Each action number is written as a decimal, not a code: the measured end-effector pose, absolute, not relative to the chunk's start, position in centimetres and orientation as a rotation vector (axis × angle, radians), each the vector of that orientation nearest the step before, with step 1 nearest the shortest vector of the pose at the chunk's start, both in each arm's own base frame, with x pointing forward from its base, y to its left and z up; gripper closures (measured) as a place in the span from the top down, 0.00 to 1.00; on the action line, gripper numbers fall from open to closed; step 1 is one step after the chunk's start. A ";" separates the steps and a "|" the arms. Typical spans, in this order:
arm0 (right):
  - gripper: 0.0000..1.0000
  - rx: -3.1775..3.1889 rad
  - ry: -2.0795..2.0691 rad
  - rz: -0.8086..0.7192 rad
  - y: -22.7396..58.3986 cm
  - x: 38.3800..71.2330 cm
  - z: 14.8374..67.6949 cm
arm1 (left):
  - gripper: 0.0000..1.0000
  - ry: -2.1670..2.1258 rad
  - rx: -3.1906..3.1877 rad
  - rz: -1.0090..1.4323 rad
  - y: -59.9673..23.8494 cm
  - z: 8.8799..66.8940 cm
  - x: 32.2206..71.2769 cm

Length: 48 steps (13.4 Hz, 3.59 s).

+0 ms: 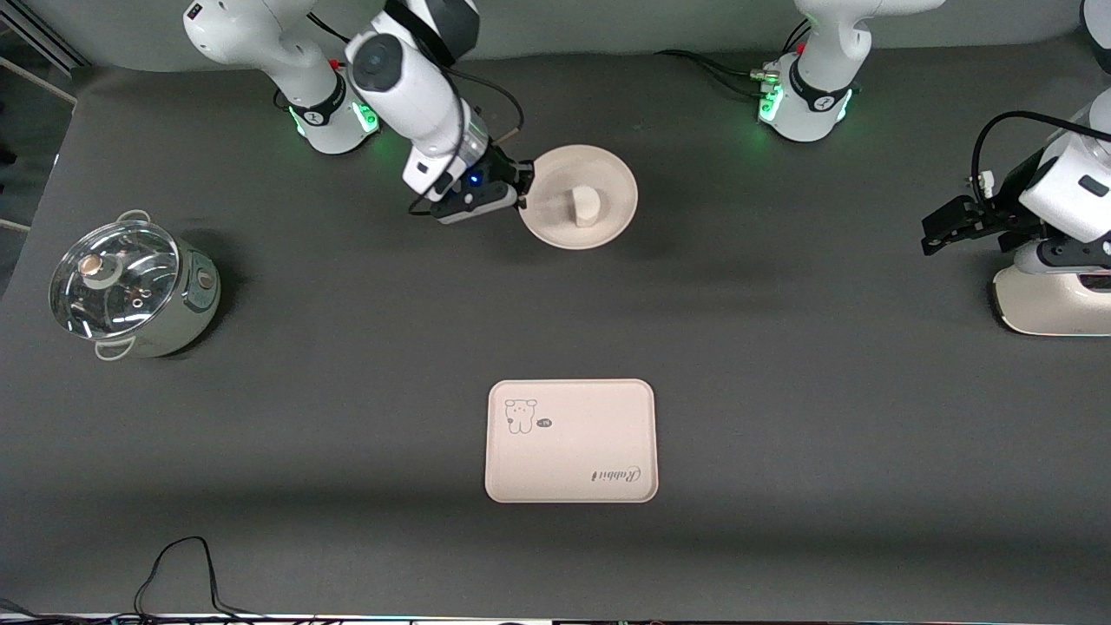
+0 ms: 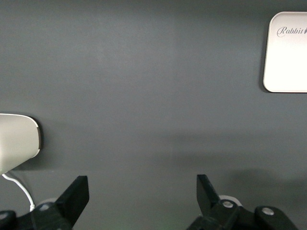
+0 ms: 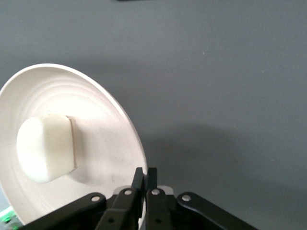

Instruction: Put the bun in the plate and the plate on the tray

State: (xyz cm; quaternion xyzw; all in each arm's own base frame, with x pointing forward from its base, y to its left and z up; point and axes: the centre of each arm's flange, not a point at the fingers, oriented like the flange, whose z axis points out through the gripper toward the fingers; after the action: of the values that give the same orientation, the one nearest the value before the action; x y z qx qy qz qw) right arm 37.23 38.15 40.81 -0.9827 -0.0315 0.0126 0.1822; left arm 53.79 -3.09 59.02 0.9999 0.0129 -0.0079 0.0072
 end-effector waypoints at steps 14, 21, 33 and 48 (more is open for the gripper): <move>0.04 -2.744 0.140 -0.142 36.8 69.7 34.1 | 1.00 0.034 3.126 -0.030 -3.3 59.1 53.7; 0.04 -2.768 0.221 -0.037 37.5 69.6 20.2 | 1.00 0.080 3.124 -0.027 -1.7 59.2 53.8; 0.89 -2.769 0.250 0.004 36.2 70.4 27.1 | 1.00 0.080 3.122 -0.062 -1.8 58.8 53.6; 1.00 -3.084 -0.017 -0.007 -0.4 57.7 61.4 | 1.00 0.077 3.118 -0.007 -2.2 57.0 55.8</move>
State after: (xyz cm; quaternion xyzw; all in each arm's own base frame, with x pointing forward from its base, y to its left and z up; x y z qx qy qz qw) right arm 57.71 -0.41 61.38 -0.9996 -0.0056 -0.0022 0.0289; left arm 55.85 -2.24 56.99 0.9996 0.0247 -0.0023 0.0111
